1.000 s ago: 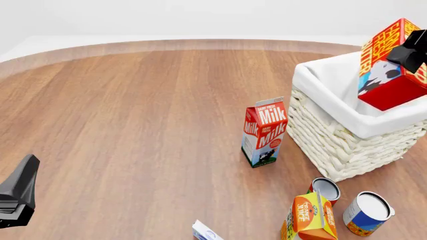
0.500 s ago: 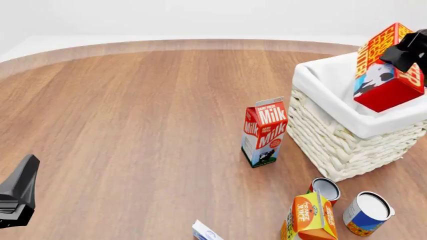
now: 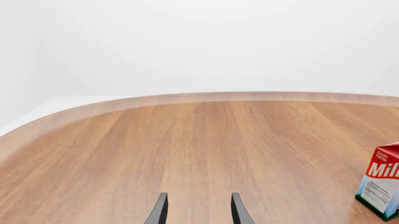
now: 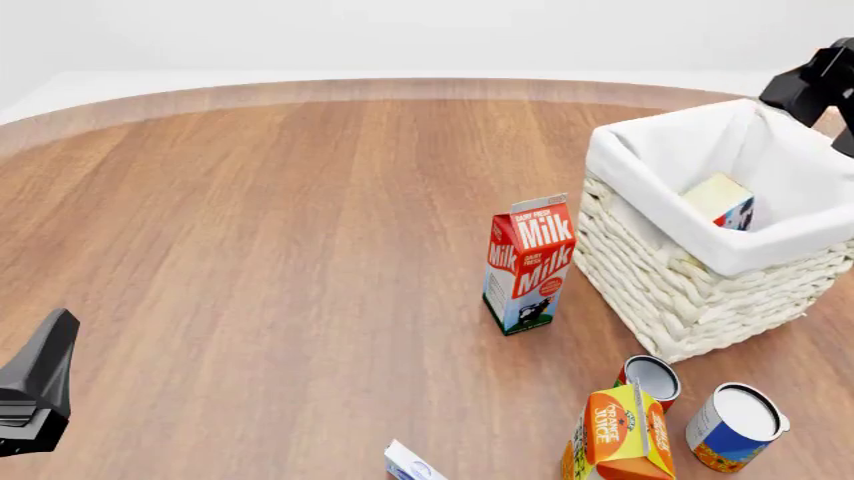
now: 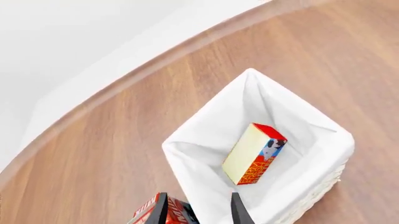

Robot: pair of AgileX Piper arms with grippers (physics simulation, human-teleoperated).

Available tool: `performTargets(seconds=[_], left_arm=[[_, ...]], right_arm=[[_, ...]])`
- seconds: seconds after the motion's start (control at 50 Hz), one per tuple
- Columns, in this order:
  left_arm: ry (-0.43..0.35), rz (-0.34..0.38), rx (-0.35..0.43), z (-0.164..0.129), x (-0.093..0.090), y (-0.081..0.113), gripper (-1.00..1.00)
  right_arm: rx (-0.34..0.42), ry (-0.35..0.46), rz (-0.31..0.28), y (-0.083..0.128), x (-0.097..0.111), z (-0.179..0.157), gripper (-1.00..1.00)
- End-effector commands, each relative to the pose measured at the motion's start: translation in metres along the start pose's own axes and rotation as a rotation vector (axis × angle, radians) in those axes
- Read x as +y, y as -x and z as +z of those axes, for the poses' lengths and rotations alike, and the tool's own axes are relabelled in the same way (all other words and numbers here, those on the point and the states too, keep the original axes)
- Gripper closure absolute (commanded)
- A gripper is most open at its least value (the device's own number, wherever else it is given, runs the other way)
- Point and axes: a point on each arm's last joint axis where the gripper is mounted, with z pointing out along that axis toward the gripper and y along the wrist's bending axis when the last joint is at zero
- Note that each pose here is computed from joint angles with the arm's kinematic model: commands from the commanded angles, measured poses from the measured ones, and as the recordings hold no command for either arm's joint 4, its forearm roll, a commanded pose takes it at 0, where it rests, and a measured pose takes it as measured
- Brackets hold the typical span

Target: Pick up the cream cheese box and the butter, and put them in the basket.

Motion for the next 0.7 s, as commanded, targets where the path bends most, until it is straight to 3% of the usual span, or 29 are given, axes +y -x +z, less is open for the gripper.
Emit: performTargets(seconds=[0.02,0.4,0.48,0.56,0.66,0.68,0.7], left_arm=[[0.000,0.000,0.000,0.000,0.000,0.000,-1.00],[0.000,0.000,0.000,0.000,0.000,0.000,-1.00],[0.000,0.000,0.000,0.000,0.000,0.000,-1.00],[0.000,0.000,0.000,0.000,0.000,0.000,-1.00],[0.000,0.000,0.000,0.000,0.000,0.000,-1.00],[0.000,0.000,0.000,0.000,0.000,0.000,-1.00],[0.000,0.000,0.000,0.000,0.000,0.000,-1.00]], right_arm=[[0.008,0.042,-0.044,0.002,0.010,-0.011,-1.00],[0.090,0.306,-0.322,0.014,0.075,-0.053,-1.00],[0.111,0.393,-0.378,0.014,0.093,-0.065,-1.00],[0.131,0.436,-0.420,0.015,0.102,-0.071,-1.00],[0.131,0.436,-0.420,0.015,0.102,-0.071,-1.00],[0.153,0.499,-0.484,0.009,0.114,-0.075,-1.00],[0.153,0.499,-0.484,0.009,0.114,-0.075,-1.00]])
